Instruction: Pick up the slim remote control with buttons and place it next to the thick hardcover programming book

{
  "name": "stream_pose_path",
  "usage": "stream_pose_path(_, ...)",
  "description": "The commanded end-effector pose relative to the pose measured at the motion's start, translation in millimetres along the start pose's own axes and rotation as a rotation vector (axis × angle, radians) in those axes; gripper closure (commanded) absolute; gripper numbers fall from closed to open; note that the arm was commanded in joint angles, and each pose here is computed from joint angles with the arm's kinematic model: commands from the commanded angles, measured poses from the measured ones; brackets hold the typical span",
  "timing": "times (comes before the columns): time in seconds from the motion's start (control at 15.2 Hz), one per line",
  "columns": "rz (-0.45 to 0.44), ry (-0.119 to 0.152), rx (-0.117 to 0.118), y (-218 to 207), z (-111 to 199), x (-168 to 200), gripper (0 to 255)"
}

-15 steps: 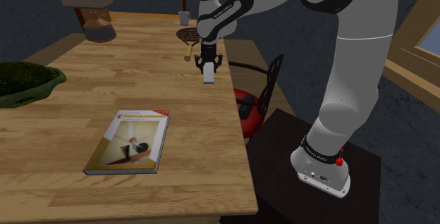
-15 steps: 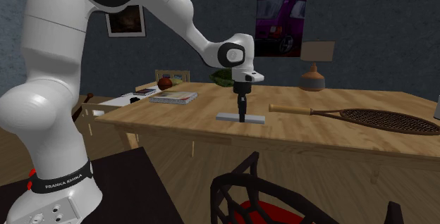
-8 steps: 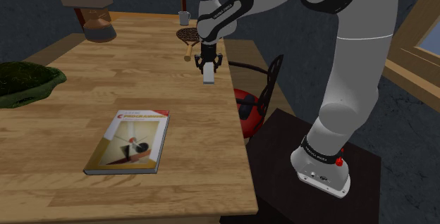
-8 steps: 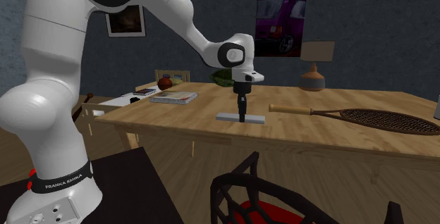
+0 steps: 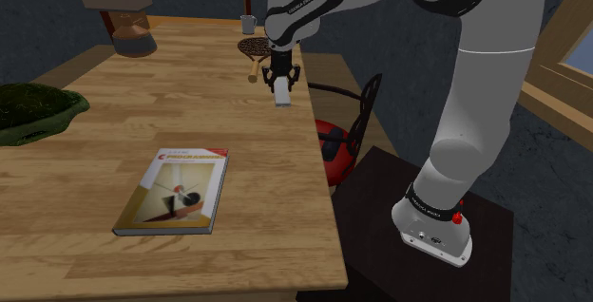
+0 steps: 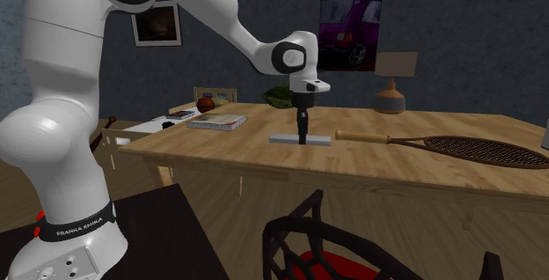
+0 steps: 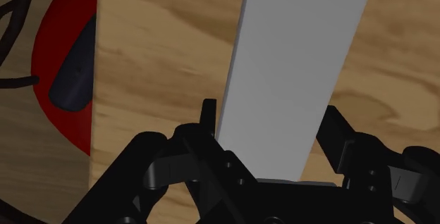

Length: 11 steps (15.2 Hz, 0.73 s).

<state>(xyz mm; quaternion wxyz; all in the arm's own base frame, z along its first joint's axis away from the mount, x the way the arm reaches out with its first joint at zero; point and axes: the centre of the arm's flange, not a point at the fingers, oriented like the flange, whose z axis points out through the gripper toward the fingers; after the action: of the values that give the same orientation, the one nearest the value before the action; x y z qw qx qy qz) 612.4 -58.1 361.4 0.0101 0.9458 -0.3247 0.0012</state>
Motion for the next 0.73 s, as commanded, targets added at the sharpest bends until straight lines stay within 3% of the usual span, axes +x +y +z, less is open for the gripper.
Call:
stream_pose_path(0.0,0.0,0.0,0.0,0,-11,-1,255)
stream_pose_path(0.66,0.0,0.0,0.0,1,-64,0,255)
